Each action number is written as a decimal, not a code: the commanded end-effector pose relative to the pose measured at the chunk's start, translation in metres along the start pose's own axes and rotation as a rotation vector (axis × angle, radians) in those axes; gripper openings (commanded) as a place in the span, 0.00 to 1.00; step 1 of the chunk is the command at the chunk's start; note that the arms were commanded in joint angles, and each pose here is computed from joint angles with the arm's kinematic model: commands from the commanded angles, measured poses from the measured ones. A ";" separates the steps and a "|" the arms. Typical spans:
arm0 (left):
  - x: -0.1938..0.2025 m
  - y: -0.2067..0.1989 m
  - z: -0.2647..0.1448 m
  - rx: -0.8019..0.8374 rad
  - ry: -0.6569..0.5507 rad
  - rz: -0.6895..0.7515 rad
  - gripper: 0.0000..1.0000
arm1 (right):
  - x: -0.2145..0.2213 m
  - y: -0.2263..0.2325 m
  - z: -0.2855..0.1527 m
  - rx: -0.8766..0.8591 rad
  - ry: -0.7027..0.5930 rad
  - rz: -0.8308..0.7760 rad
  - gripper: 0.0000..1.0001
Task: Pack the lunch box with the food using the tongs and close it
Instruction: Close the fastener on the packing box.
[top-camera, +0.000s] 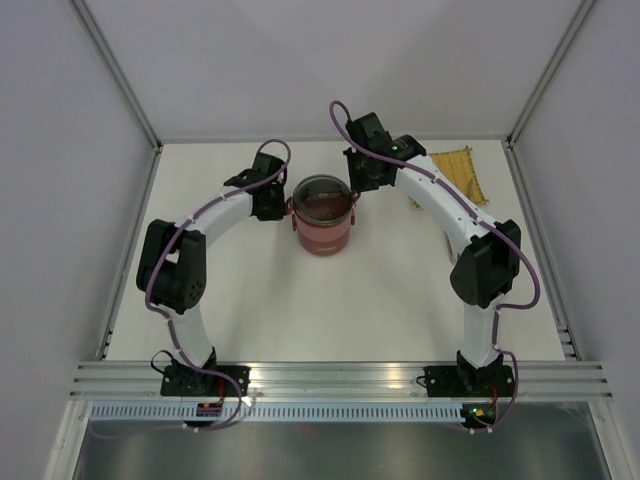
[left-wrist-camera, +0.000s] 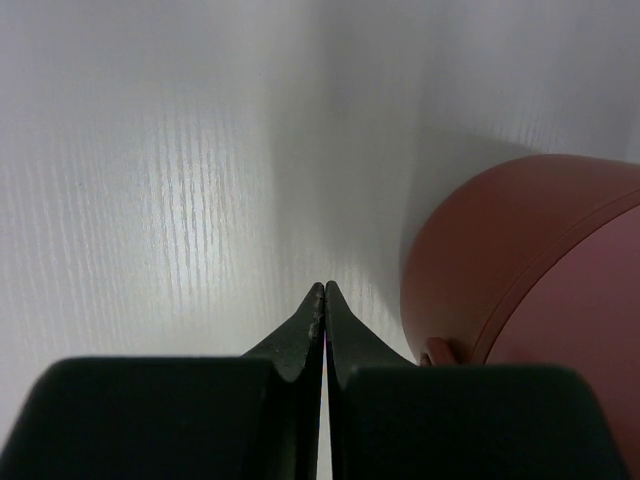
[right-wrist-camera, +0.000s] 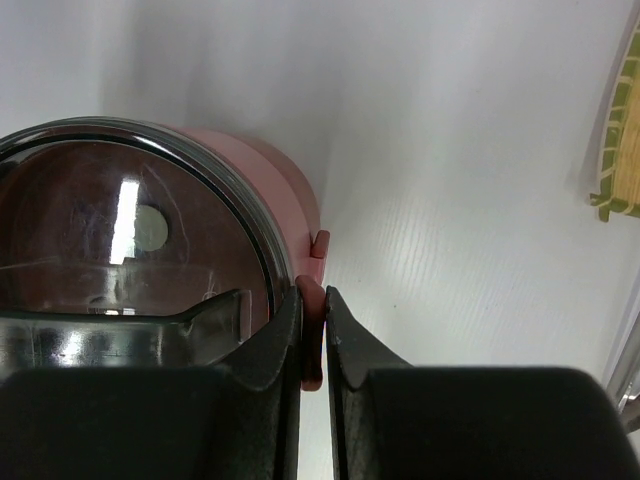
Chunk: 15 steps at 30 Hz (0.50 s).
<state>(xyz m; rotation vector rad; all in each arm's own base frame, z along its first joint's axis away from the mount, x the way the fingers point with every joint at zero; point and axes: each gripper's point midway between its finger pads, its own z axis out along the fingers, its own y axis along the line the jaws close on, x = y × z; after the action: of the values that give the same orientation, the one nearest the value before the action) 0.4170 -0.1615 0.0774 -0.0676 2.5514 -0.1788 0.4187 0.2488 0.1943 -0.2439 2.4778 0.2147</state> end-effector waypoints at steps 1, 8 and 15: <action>-0.017 0.000 -0.014 0.018 -0.049 0.017 0.03 | 0.034 -0.012 0.000 0.097 0.130 0.010 0.00; -0.034 0.035 -0.048 -0.026 -0.117 -0.033 0.11 | 0.030 -0.015 -0.008 0.198 0.111 0.046 0.00; -0.059 0.034 -0.069 0.025 -0.179 -0.046 0.24 | 0.033 -0.012 -0.010 0.212 0.109 0.135 0.00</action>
<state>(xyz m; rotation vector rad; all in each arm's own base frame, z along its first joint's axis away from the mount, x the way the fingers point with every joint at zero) 0.4199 -0.1048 0.1378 -0.1943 2.4239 -0.1617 0.4074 0.2444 0.1950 -0.0552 2.5149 0.0923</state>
